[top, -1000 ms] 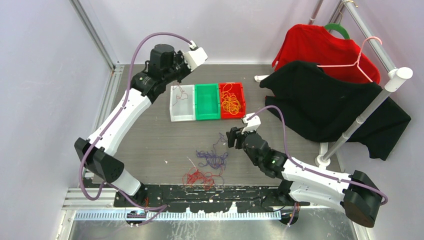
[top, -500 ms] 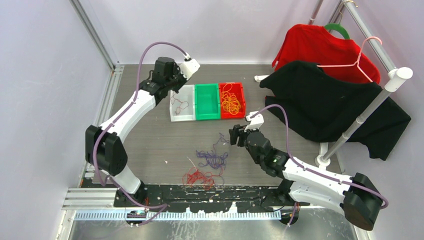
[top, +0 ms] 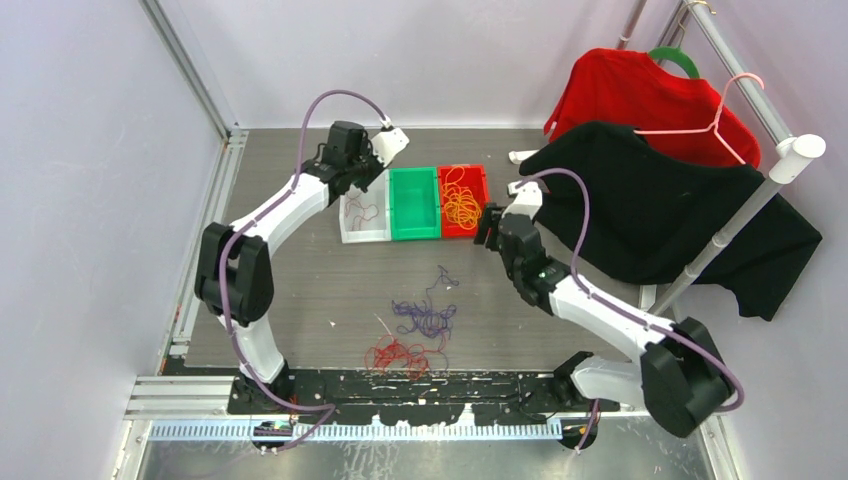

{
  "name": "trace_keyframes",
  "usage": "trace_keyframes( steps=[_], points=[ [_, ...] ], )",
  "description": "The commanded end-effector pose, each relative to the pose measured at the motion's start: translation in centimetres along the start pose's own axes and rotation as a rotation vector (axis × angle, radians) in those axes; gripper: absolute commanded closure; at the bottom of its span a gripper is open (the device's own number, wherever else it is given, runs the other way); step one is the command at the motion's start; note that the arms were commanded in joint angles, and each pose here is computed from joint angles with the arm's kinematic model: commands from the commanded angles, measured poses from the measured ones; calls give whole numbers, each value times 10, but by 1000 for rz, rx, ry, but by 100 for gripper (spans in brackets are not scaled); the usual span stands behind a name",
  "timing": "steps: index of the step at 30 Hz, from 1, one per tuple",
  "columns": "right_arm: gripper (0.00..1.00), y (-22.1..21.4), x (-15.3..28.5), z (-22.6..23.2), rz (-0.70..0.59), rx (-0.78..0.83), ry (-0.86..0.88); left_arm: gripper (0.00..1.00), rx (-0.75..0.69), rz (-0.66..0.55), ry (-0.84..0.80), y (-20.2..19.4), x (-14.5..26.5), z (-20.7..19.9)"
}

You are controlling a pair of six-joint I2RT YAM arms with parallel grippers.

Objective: Untangle the cables

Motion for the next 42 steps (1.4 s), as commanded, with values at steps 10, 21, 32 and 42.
trace_keyframes(
  steps=[10, 21, 32, 42],
  points=[
    [33, 45, -97, -13, 15, -24, -109, 100, 119, -29, 16, -31, -56, -5],
    [37, 26, -141, -17, 130, -44, -43, 100, 71, 16, 6, -70, -81, -30],
    [53, 0, -151, -24, 181, -28, -48, 92, 126, 4, 6, -60, -60, -13],
    [82, -8, -131, -29, 186, -7, -3, 62, 258, -54, -132, -34, -8, 8]
  ],
)
Point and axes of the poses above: each gripper's point midway between its finger pads, its own x axis back along the fingers, its own z axis along the line the jaws close on, y = z × x, the point moved 9 cm from there along x, back along the fingers, and after that the axes turned 7 degrees about -x, right-handed, at the moved point
